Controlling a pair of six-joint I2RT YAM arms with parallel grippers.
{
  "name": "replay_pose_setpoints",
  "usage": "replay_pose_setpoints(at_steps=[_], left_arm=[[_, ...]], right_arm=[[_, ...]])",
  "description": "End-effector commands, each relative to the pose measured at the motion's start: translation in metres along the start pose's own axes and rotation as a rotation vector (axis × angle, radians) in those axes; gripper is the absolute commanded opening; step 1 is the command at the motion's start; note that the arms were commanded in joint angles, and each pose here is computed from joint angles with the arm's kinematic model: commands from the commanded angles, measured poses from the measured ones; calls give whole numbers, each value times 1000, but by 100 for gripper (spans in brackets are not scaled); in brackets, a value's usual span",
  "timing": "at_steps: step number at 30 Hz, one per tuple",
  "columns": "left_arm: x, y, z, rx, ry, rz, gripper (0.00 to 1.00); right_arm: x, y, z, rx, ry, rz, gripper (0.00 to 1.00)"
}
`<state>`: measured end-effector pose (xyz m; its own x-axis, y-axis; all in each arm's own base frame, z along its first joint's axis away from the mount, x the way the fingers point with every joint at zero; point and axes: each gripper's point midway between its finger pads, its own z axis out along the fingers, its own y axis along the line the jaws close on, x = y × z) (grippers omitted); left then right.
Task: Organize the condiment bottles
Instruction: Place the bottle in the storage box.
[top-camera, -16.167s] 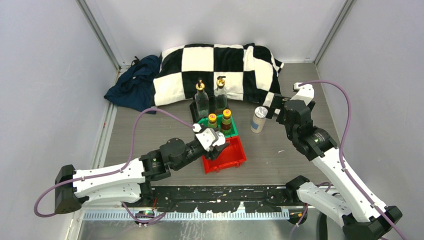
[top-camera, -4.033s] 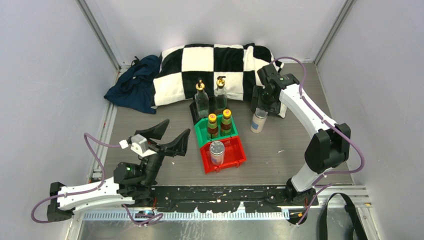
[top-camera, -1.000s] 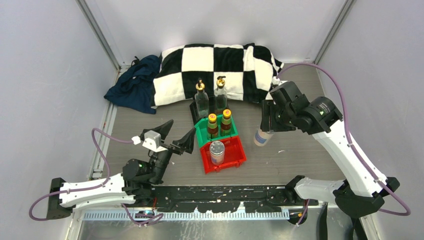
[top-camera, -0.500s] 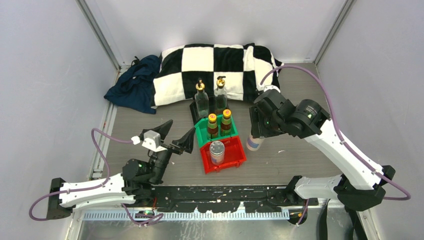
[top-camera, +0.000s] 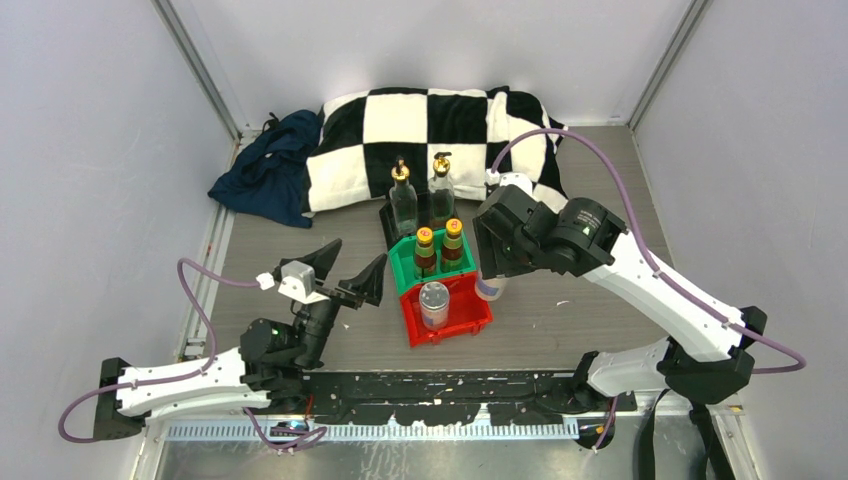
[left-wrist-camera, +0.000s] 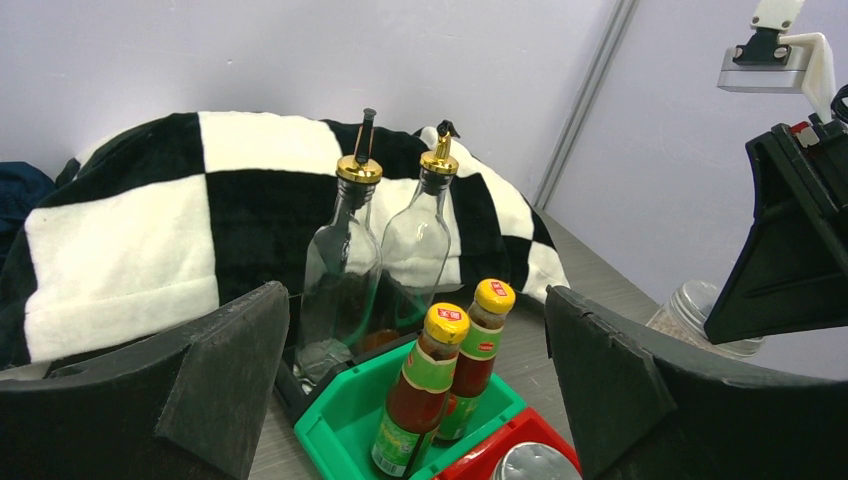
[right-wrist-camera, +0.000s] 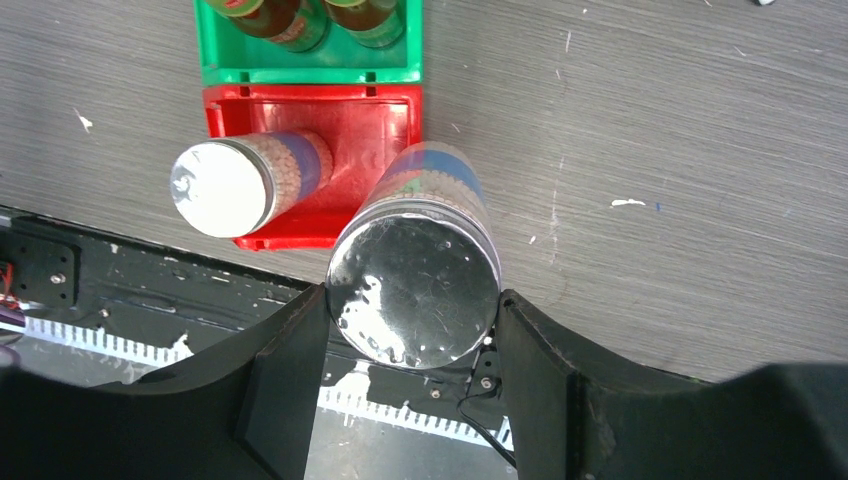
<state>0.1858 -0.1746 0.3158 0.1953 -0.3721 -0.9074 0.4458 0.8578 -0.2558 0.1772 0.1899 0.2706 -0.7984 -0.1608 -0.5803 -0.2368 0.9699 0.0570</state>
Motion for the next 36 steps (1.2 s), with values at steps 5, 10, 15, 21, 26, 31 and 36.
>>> replay_pose_setpoints(at_steps=[5,10,15,21,26,31,36], left_arm=[[-13,4,-1,-16,-28,-49,100],[-15,5,-2,-12,-36,-59,99],[-18,5,-3,-1,-47,-69,99],[-20,5,-5,8,-56,-83,99],[-20,3,-5,17,-57,-83,100],[-20,4,-5,19,-58,-84,100],[-19,4,-6,18,-56,-87,99]], right_arm=[[-35,30,-11,-70,-128,92,1],[-37,44,-7,-69,-129,97,1],[-39,59,-1,-55,-137,103,1],[-37,61,7,-25,-147,136,1],[-37,59,10,-19,-162,165,1],[-35,58,13,-8,-157,168,1],[-32,57,15,-5,-153,166,1]])
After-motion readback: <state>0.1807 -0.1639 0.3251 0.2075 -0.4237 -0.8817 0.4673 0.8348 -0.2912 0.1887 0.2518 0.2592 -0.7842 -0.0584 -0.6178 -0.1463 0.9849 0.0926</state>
